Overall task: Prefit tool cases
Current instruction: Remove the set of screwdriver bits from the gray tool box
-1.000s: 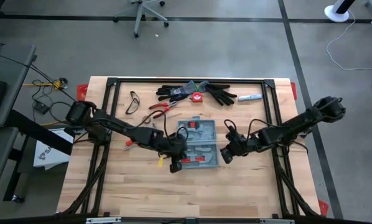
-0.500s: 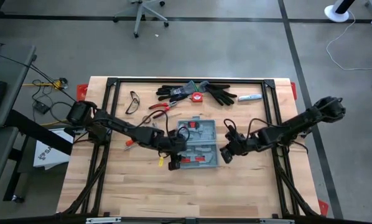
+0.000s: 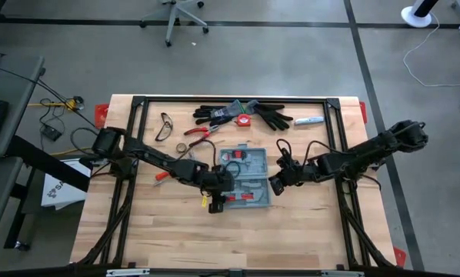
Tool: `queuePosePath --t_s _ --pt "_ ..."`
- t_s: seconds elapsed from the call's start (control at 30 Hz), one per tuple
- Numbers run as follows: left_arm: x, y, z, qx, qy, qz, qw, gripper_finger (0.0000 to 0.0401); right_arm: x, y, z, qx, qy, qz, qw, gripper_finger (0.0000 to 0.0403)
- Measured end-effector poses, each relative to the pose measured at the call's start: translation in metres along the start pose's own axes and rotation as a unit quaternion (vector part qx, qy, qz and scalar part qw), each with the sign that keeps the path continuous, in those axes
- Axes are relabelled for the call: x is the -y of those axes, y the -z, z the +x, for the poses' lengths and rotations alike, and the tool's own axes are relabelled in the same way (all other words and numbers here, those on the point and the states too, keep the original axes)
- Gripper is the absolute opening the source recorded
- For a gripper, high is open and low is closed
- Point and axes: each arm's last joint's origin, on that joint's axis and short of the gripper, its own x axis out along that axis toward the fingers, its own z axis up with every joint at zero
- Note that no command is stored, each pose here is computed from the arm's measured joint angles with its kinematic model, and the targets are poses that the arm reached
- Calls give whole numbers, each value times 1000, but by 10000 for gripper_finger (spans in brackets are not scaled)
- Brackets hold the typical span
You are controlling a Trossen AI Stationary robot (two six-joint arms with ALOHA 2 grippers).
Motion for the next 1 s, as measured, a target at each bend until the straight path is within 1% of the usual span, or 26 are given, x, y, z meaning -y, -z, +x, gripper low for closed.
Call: queuePosePath --t_s 0.2,0.67,1.0 --pt "4 -12 7 7 2 0 1000 198 0 0 0 -4 -1 0 1000 0" --pt "3 -11 9 -2 -16 -51 999 197 0 1 0 -14 -4 -1 1000 0" --pt "3 -11 9 -2 -17 -52 998 197 0 1 0 -15 -5 -10 1000 0"
